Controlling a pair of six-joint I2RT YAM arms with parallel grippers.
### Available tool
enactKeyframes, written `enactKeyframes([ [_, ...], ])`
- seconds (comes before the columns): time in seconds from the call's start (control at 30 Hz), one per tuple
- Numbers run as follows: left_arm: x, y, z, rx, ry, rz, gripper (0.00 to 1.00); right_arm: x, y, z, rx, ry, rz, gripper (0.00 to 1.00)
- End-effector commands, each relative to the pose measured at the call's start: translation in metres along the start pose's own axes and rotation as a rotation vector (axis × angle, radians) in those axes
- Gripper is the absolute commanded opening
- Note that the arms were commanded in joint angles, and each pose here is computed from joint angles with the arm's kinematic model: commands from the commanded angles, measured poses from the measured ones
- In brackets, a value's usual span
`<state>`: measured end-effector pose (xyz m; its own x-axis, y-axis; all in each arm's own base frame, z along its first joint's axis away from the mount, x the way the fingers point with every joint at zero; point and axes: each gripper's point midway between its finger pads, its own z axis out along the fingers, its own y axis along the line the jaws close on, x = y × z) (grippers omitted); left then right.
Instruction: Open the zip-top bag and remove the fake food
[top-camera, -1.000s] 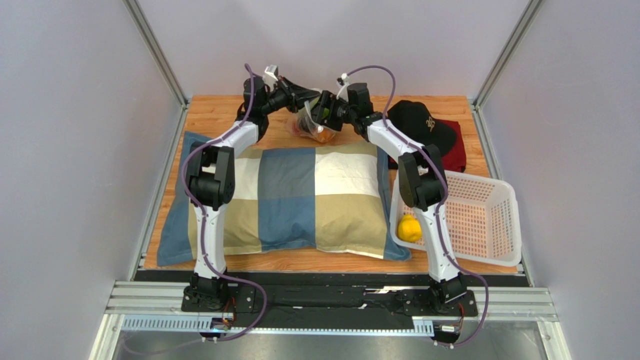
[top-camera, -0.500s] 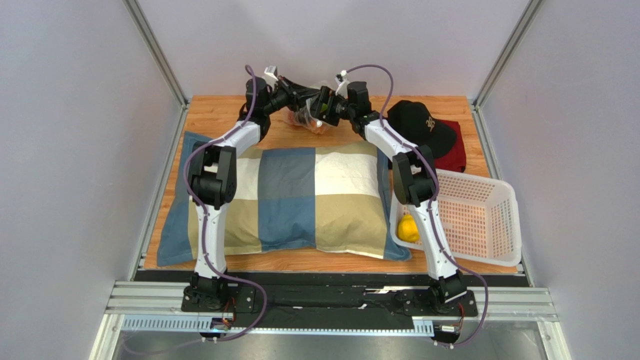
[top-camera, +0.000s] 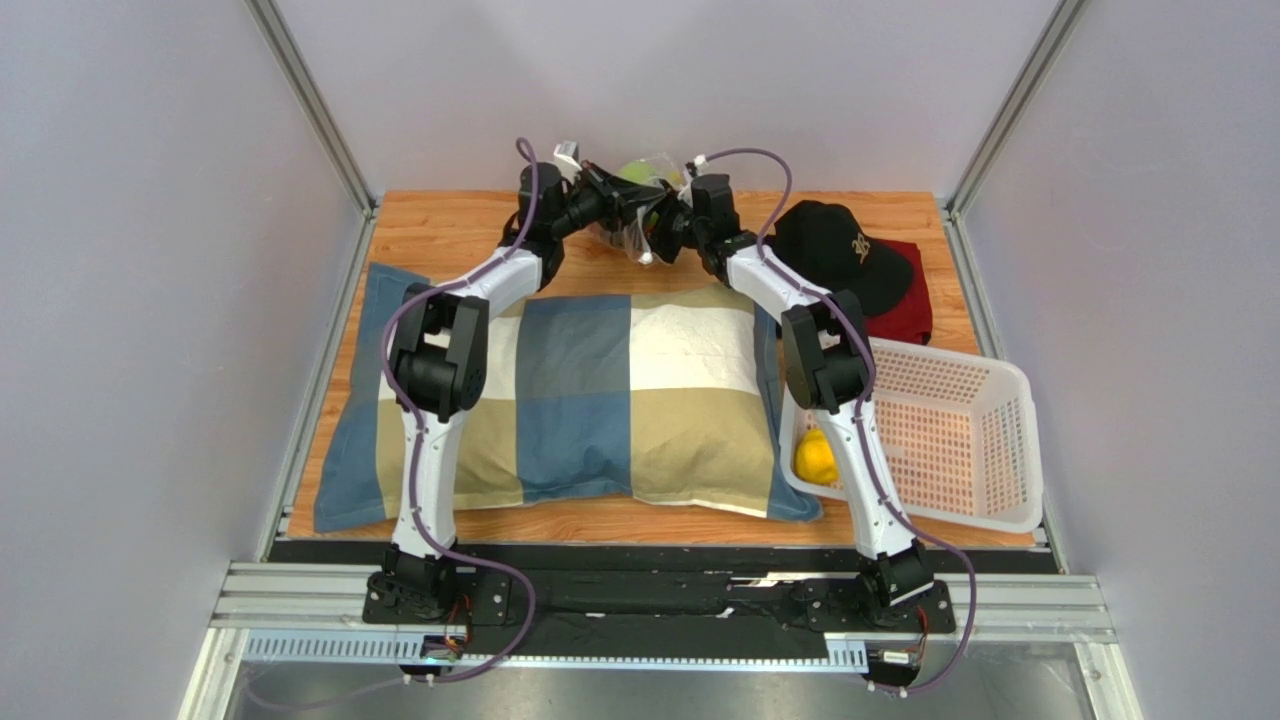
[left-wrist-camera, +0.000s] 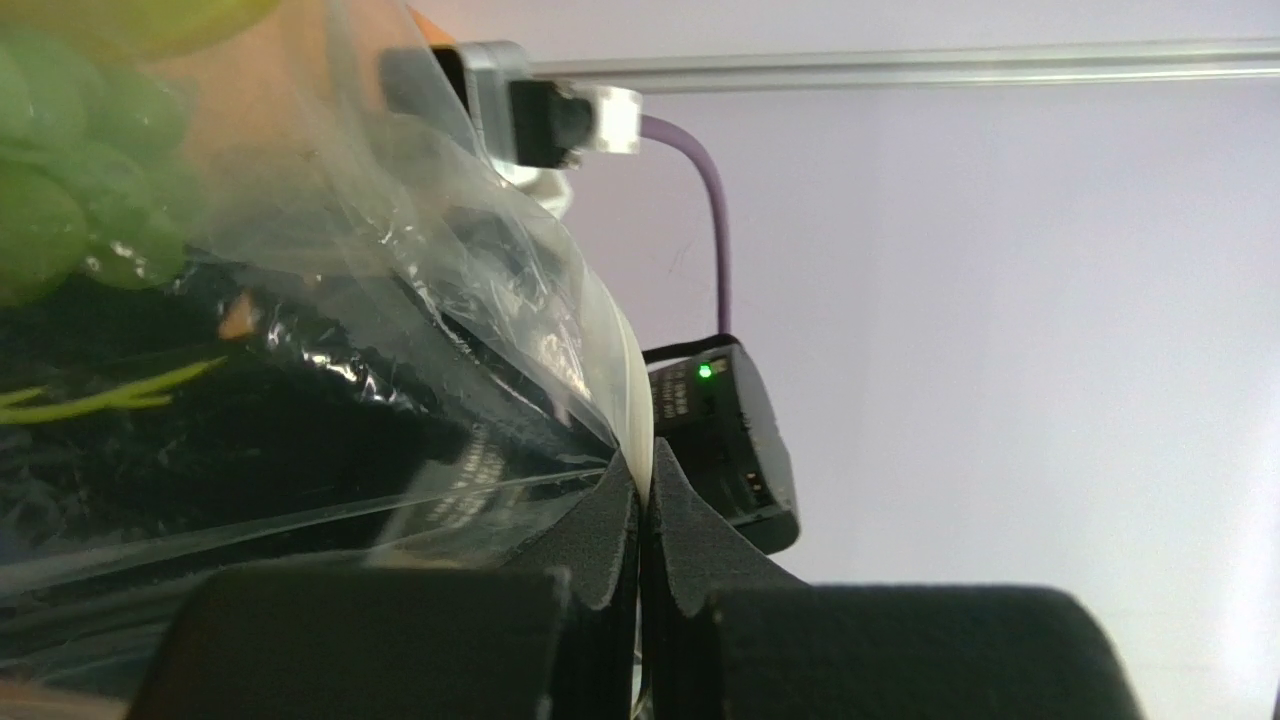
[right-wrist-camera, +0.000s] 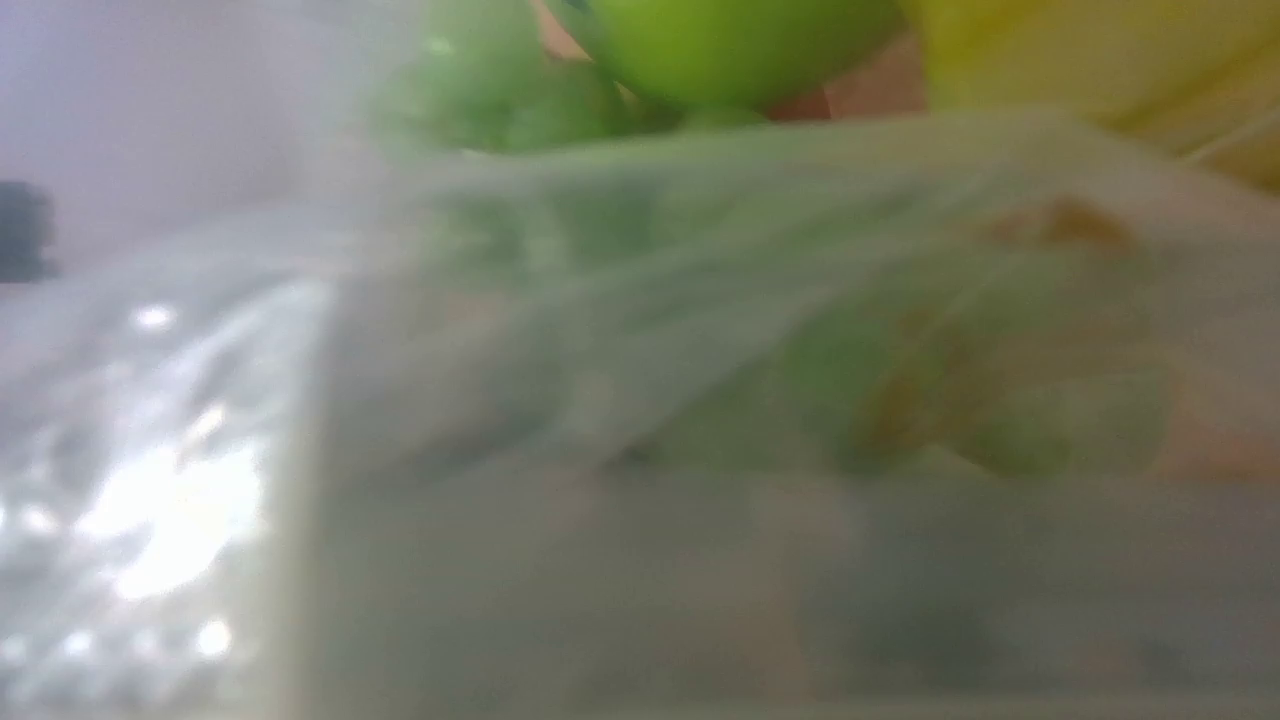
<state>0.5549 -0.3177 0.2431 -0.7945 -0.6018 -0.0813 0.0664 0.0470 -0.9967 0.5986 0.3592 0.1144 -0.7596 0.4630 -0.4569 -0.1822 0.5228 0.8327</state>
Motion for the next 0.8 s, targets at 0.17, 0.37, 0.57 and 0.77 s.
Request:
enactKeyframes([
  [0.17, 0.055, -0.04, 0.008, 0.097, 0.169, 0.051, 0.0, 0.015, -0.02, -0.015, -0.007, -0.037, 0.048, 0.89],
  [0.37, 0.053, -0.042, 0.008, 0.104, 0.156, 0.058, 0.0, -0.003, 0.002, -0.026, -0.093, -0.133, 0.018, 0.98],
  [0.57, 0.056, -0.046, 0.005, 0.109, 0.168, 0.062, 0.0, -0.002, -0.004, -0.009, -0.087, -0.109, 0.06, 1.0],
  [0.77, 0.055, -0.043, 0.008, 0.113, 0.165, 0.05, 0.0, -0.009, -0.028, 0.006, -0.009, -0.14, 0.069, 0.88],
])
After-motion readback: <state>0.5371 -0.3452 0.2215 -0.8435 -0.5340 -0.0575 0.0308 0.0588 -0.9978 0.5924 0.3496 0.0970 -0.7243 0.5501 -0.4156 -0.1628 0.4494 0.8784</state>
